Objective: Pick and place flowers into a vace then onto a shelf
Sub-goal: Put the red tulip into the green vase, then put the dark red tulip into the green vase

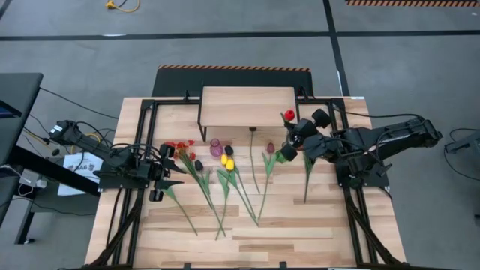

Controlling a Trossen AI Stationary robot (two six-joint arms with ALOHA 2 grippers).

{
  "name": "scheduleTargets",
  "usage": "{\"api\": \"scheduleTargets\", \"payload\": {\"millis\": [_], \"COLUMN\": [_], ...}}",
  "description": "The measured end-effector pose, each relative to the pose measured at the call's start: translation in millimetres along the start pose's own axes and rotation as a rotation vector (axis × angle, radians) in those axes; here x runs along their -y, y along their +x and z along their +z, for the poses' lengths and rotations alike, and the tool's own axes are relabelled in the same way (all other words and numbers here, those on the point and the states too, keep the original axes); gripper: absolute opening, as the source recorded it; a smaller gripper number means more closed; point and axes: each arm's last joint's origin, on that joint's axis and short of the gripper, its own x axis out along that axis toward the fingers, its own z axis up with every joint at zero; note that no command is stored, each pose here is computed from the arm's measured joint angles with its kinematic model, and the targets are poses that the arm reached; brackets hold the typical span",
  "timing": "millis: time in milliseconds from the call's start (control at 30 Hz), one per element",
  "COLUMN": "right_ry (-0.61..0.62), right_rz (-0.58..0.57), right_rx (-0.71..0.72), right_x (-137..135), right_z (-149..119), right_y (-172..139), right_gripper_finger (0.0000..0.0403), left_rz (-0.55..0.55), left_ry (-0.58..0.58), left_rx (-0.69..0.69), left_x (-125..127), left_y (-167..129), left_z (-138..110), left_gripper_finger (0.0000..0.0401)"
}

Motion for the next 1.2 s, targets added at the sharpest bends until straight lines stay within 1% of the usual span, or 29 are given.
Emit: {"api": "scheduleTargets", "payload": {"millis": [100, 333, 467, 567, 667, 767, 1000, 1200], "right_ry": [-0.011, -0.047, -0.066, -0.064, -0.041, -0.006, 0.115, 0.169], "right_rz": [-0.003, 0.024, 0.094, 0.115, 0.155, 0.221, 0.390, 0.439], "right_rx": [-0.009, -0.050, -0.098, -0.132, -0.190, -0.254, -0.383, -0.405], "right_x": [0, 1, 0, 0, 0, -1, -7, -15], "right_z": [-1, -5, -9, -12, -16, -20, -23, -26], "right_y": [0, 0, 0, -1, -1, -2, -7, -18], "right_gripper_finger": [0.0025, 0.0105, 0.0141, 0.0158, 0.0165, 0.0166, 0.0152, 0.0138], "left_rz": [0.000, 0.000, 0.000, 0.000, 0.000, 0.000, 0.000, 0.000], "left_ry": [0.000, 0.000, 0.000, 0.000, 0.000, 0.000, 0.000, 0.000], "left_rx": [0.000, 0.000, 0.000, 0.000, 0.000, 0.000, 0.000, 0.000], "left_x": [0, 0, 0, 0, 0, 0, 0, 0], "left_y": [0, 0, 0, 0, 0, 0, 0, 0], "left_z": [0, 0, 0, 0, 0, 0, 0, 0], "left_gripper_finger": [0.0126, 0.0126, 0.0126, 0.0126, 0.0126, 0.0126, 0.0126, 0.0126]}}
